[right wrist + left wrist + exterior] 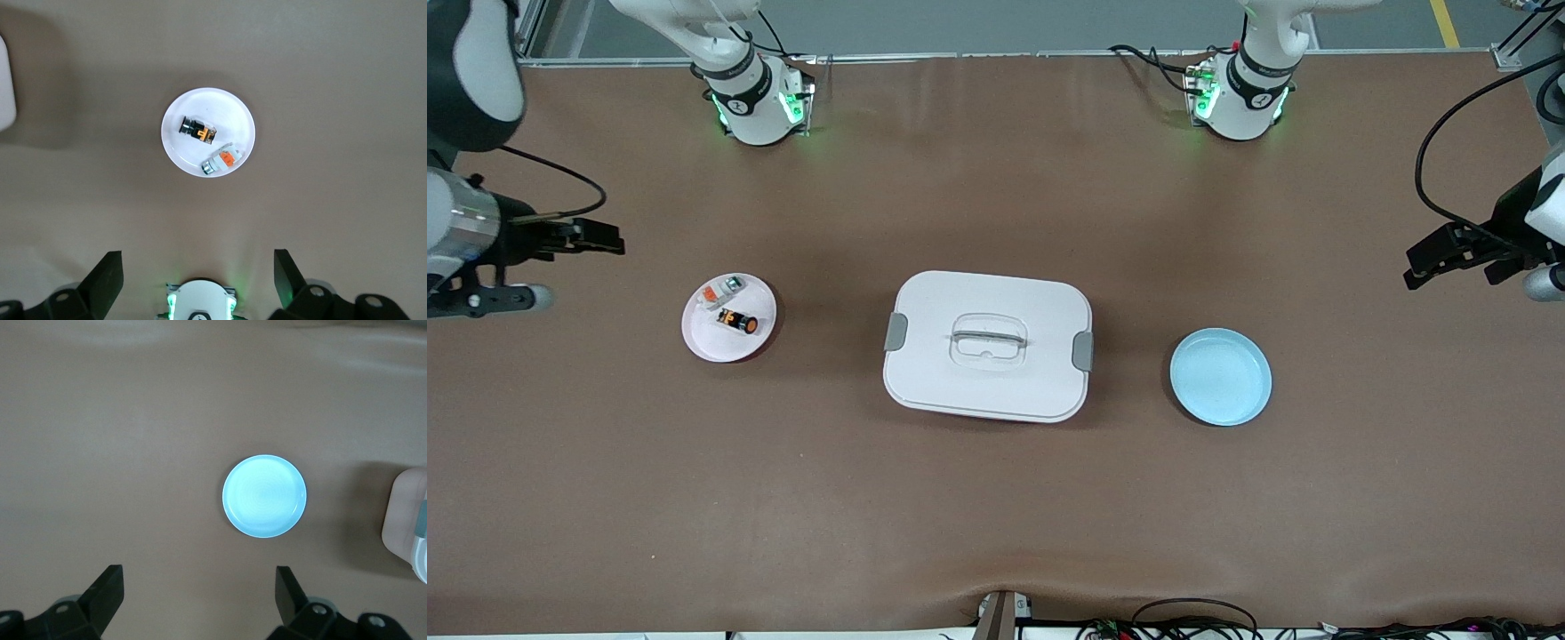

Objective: Transfer orange switch to right arm and place

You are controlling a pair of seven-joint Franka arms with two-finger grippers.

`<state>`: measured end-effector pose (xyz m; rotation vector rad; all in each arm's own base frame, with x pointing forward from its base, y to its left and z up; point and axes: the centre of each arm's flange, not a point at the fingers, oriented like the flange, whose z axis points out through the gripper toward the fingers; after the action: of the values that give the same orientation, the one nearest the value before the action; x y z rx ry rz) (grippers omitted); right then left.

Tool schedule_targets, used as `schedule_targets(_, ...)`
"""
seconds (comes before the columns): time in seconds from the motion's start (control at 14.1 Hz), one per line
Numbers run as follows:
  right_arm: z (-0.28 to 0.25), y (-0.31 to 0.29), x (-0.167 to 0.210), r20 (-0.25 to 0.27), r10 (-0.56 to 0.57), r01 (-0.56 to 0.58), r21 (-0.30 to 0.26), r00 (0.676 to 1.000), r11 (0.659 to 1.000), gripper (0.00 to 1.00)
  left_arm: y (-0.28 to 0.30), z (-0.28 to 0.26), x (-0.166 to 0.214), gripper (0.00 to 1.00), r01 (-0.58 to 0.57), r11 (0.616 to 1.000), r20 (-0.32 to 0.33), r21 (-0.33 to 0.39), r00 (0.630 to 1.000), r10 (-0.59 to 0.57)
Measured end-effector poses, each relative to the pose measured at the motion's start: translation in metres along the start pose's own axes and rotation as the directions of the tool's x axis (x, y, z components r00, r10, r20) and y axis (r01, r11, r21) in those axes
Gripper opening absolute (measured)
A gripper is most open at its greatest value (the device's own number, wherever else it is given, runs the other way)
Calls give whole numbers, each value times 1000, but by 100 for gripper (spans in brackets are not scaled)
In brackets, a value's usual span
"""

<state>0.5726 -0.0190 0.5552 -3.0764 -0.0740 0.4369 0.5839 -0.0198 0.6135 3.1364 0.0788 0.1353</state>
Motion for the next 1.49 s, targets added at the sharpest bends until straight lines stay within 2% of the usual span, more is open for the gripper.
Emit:
schedule_targets(0.14, -12, 18, -3, -30, 31, -30, 30, 999, 999, 100, 0, 0, 0, 100, 0, 1000, 0, 0, 1000, 0)
schedule_targets(0.5, -40, 13, -7, -90, 48, -45, 34, 995, 998, 100, 0, 0, 0, 100, 0, 1000, 0, 0, 1000, 0)
schedule_targets(0.92, -41, 5, -6, -88, 37, -34, 32, 995, 999, 100, 0, 0, 0, 100, 0, 1000, 0, 0, 1000, 0)
schedule_targets(1.2, -40, 5, -9, -65, 39, -37, 33, 997, 999, 100, 0, 0, 0, 100, 0, 1000, 0, 0, 1000, 0)
schedule_targets(1.49, -52, 16, -13, -89, 59, -56, 36, 994, 998, 100, 0, 0, 0, 100, 1, 1000, 0, 0, 1000, -1)
